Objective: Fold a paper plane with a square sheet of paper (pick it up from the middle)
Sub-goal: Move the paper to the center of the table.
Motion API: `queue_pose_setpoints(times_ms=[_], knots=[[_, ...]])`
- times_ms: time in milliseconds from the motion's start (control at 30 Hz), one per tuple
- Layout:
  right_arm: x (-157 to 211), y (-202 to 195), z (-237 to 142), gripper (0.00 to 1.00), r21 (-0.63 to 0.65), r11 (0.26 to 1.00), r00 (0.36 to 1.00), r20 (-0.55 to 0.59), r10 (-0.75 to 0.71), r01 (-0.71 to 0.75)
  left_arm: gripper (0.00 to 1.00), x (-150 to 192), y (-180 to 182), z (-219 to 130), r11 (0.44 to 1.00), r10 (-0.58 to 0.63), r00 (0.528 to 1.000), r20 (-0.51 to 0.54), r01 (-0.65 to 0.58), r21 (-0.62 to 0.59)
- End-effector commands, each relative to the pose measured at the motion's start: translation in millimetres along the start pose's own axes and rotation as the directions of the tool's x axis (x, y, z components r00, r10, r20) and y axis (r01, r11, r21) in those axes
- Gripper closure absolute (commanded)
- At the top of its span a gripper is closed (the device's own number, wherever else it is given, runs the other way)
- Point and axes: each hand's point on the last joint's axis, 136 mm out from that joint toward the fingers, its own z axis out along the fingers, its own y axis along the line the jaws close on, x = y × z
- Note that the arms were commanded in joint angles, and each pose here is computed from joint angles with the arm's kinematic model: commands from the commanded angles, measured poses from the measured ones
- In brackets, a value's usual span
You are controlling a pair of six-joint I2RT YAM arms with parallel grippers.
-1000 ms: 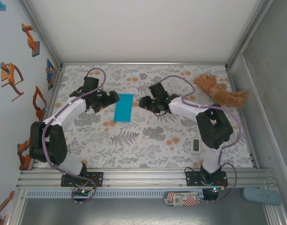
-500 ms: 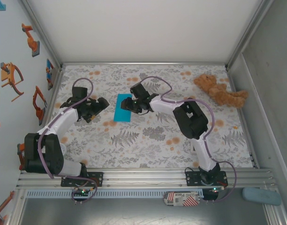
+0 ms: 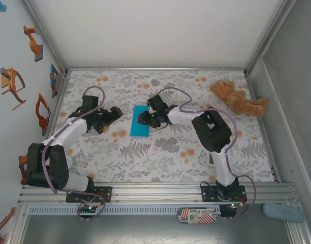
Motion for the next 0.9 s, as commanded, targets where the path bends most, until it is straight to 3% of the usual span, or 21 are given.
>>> queue_pose_setpoints(times_ms=[0,133,267,400,633,867], knots=[[20.4,-37.0,-15.4,0.56,0.084,0.995,0.998,-0.047,-0.050,0.054,0.01,14.6,-8.5,3.6,1.000,0.009,1.000,-0.013,-0.009,0.022],[32.3,-32.4,-34.8,0.56,0.075,0.983,0.979,-0.129,-0.156,0.167,0.01,30.8,-22.9,14.1,0.997,0.003,1.000,-0.029,-0.001,0.082],[14.2,-5.0,-57.7,0.58,0.021,0.986,0.986,-0.034,-0.163,0.164,0.02,49.0,-37.8,22.8,0.989,0.001,0.999,-0.052,0.006,0.146],[0.6,6.9,-70.0,0.61,-0.017,0.997,0.995,0.068,-0.075,0.077,0.02,65.5,-49.2,26.2,0.988,0.043,0.997,-0.061,-0.033,0.148],[-1.1,0.5,-60.9,0.68,-0.019,0.999,0.998,0.055,-0.043,0.045,0.09,80.6,-53.9,30.5,0.986,0.037,0.998,-0.051,-0.028,0.164],[-1.6,-15.8,-50.6,0.70,0.005,1.000,0.999,0.032,-0.023,0.023,0.24,89.6,-61.2,31.1,0.980,0.035,0.996,-0.081,-0.018,0.197]])
